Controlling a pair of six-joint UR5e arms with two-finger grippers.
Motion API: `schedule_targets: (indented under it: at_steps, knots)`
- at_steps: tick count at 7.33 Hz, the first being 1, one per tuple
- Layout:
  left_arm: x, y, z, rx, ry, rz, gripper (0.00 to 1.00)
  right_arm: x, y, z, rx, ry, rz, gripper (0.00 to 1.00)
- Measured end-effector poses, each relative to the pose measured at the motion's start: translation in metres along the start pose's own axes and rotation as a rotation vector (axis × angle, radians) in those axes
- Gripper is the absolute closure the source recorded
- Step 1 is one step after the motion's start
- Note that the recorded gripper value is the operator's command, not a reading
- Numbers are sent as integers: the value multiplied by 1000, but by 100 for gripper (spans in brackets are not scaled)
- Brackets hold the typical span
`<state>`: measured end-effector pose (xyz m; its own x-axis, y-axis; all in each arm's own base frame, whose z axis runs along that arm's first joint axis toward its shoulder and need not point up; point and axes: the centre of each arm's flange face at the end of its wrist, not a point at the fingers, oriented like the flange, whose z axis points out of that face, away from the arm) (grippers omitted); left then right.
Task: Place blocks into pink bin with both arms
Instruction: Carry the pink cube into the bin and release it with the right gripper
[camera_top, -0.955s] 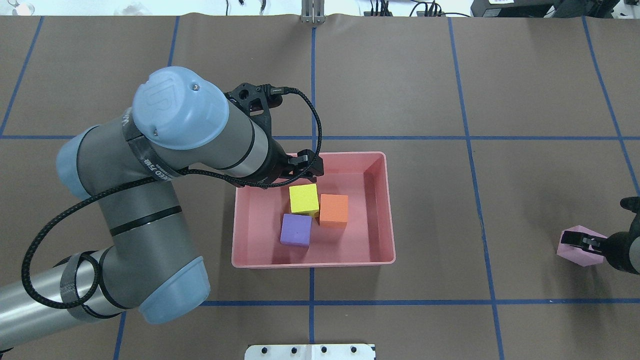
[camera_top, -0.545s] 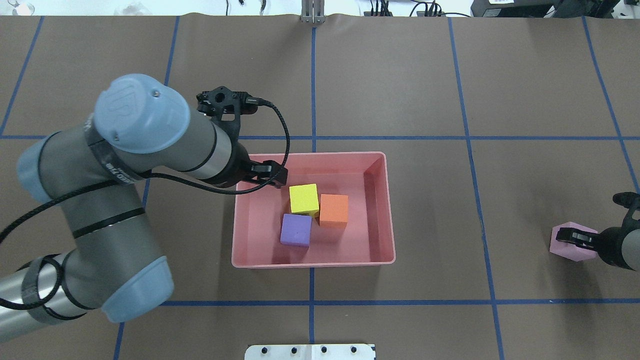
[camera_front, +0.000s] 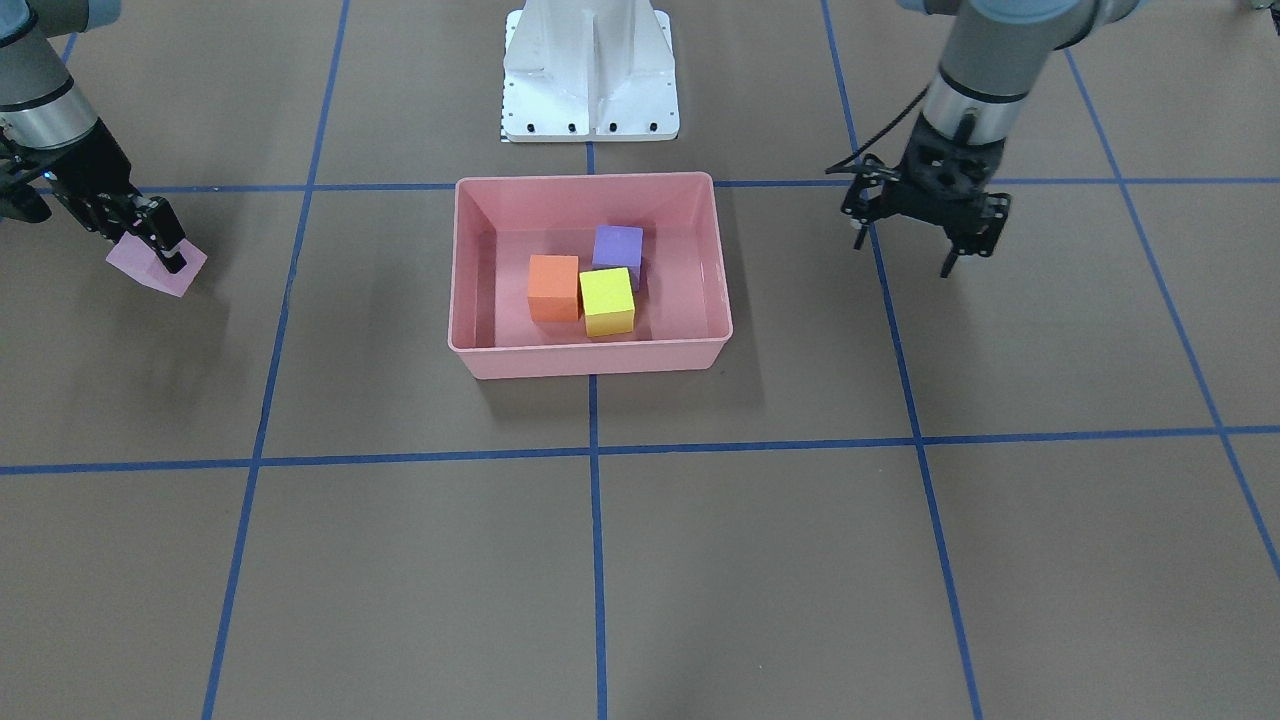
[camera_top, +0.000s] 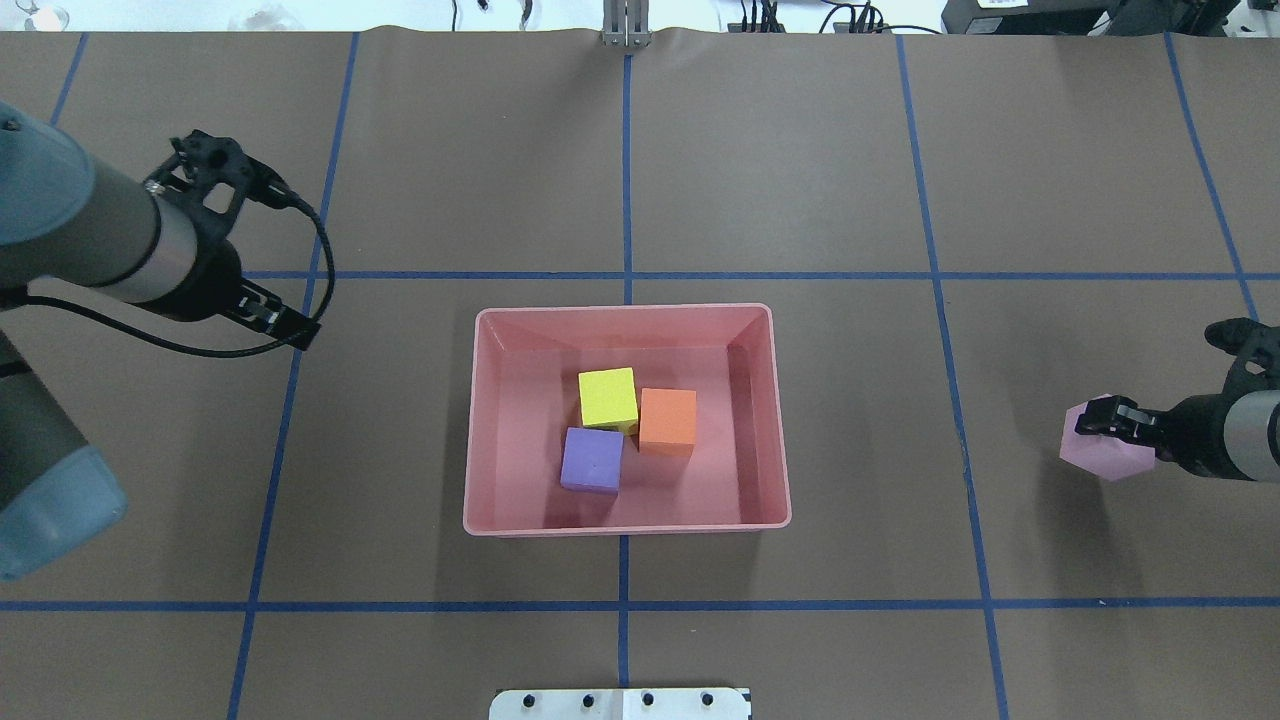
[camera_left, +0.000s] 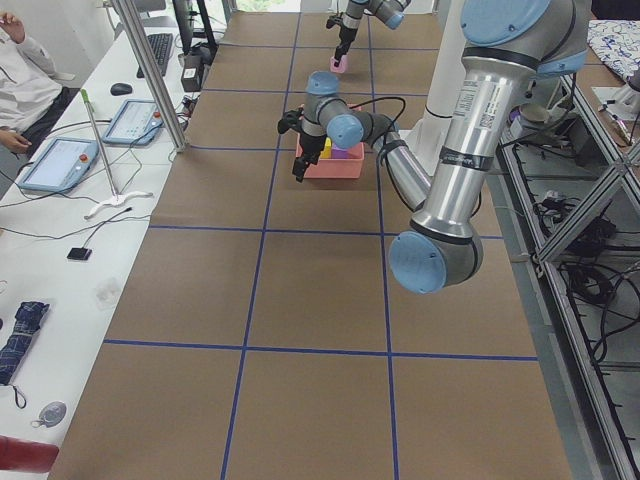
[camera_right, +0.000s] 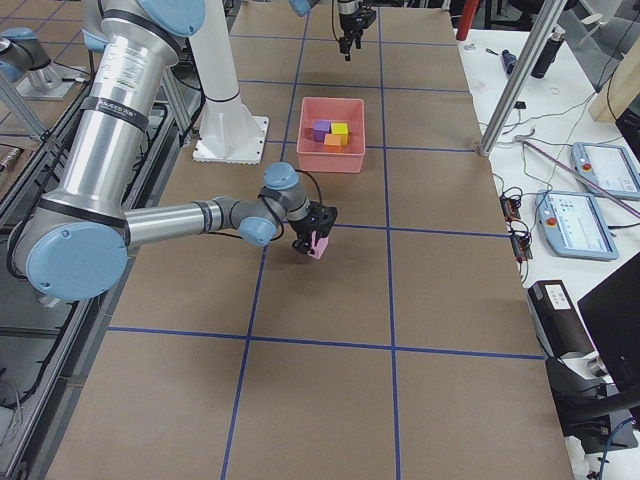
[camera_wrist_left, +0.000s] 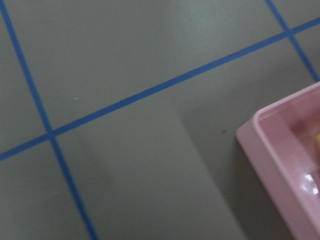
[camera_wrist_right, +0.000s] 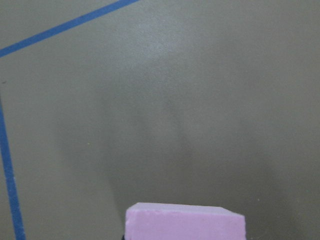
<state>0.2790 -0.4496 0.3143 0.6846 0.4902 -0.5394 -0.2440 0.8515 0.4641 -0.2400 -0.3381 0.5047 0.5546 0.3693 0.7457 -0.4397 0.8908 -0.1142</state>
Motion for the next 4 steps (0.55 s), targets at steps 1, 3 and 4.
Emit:
schedule_targets:
  at_steps: [1,3,4]
  knots:
    - [-55,12,-10,-26,3,31,0,-53,-9,-15,-5,2,18,100]
    - [-176,58,-36,-52,-3,-76,0,-176,-12,-48,-16,41,39,100]
    - [-234,91,-47,-59,-37,-182,0,-234,-1,-65,-32,68,37,100]
